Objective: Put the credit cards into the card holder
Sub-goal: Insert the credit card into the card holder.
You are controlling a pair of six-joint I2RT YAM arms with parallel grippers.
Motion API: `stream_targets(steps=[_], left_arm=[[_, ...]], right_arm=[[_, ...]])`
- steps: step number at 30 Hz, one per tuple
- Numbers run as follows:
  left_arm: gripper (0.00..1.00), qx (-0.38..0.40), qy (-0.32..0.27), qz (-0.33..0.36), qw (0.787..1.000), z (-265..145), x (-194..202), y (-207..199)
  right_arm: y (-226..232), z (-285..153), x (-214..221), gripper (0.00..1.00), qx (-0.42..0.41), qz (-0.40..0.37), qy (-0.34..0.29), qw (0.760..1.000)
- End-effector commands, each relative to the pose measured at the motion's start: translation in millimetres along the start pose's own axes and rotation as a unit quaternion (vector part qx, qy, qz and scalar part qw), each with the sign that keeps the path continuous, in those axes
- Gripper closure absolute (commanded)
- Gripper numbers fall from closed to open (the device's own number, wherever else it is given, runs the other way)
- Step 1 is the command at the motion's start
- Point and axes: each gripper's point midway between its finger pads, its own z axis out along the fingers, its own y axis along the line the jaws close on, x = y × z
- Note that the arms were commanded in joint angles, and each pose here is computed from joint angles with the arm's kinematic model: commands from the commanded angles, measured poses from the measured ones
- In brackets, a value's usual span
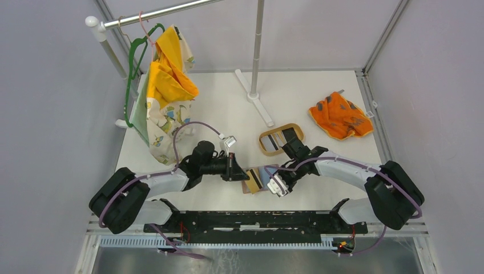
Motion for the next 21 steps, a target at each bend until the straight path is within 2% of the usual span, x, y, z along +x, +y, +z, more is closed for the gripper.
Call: stream_targets(steps=[1,5,13,21], left_arm=[[0.98,0.057,-0.013,-0.005,0.998,2.0,-23.2,-22.8],[0.98,0.047,-0.002,-0.029,0.998,6.2,-21.7,-12.0],[0.98,0.029,0.002,-0.029,0.999,16.4,-30.5,0.3],[0.98,0.009,0.015,-0.040,0.999,25.5,-28.1,15.1]], right_arm=[[13.1,7.8,-3.6,0.59,-0.033,-0.048,-0.012,0.998],[18.5,10.5,11.5,0.61,-0.048,-0.057,0.026,0.997],[19.8,4.5,30.2,0.65,-0.047,-0.068,0.081,0.993],[17.6,0.3,29.2,0.67,-0.042,-0.071,0.088,0.993]])
